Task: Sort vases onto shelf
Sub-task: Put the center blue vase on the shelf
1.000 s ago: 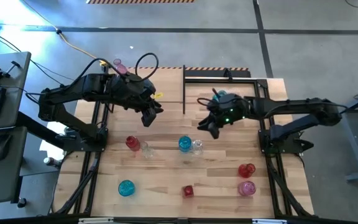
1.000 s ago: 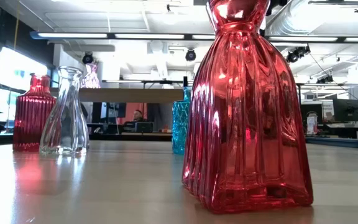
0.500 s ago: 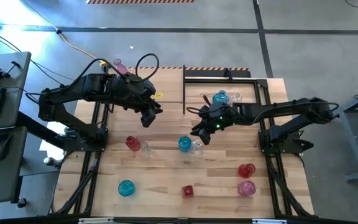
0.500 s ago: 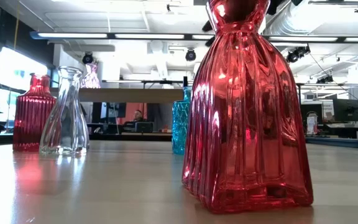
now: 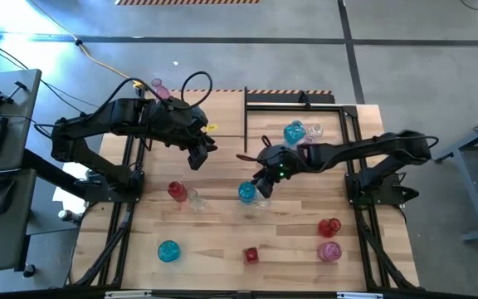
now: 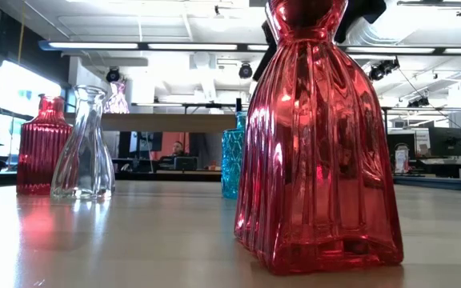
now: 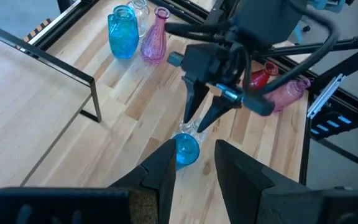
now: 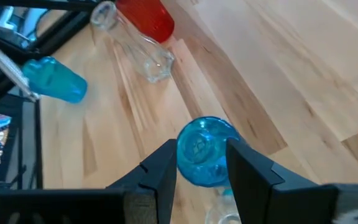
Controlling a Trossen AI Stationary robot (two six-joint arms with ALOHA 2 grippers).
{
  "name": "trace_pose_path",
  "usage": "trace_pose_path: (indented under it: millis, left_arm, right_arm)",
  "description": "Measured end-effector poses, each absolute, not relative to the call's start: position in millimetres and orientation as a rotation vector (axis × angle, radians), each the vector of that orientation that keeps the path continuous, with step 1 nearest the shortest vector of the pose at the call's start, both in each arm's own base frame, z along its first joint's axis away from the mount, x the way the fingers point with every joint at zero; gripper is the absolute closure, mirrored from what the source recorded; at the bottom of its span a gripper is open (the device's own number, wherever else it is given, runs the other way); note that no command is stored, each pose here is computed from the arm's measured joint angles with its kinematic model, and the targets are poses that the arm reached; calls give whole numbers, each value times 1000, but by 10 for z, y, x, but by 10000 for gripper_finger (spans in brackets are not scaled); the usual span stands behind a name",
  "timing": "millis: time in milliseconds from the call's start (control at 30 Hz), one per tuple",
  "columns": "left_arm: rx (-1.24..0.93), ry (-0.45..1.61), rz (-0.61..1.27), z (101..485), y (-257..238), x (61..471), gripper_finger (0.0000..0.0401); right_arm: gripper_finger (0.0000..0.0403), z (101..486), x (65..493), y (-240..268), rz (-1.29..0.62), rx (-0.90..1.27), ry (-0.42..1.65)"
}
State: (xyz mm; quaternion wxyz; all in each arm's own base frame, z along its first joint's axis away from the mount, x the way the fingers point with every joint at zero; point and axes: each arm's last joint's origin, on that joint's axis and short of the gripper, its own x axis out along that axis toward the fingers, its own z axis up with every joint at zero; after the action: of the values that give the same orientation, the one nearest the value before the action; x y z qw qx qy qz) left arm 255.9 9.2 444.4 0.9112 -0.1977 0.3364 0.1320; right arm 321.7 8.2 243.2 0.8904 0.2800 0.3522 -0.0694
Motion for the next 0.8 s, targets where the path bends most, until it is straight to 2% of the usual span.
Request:
trace_pose_path:
  millis: [333,800]
  left_arm:
    - [-408,693,272,4445,92,2559,300]
    - [-408,693,272,4445,92,2559,300]
  right_arm:
    - [286,2287,3309,155,-139,568,757]
    - [286,2284,3320,145,-166,557,741]
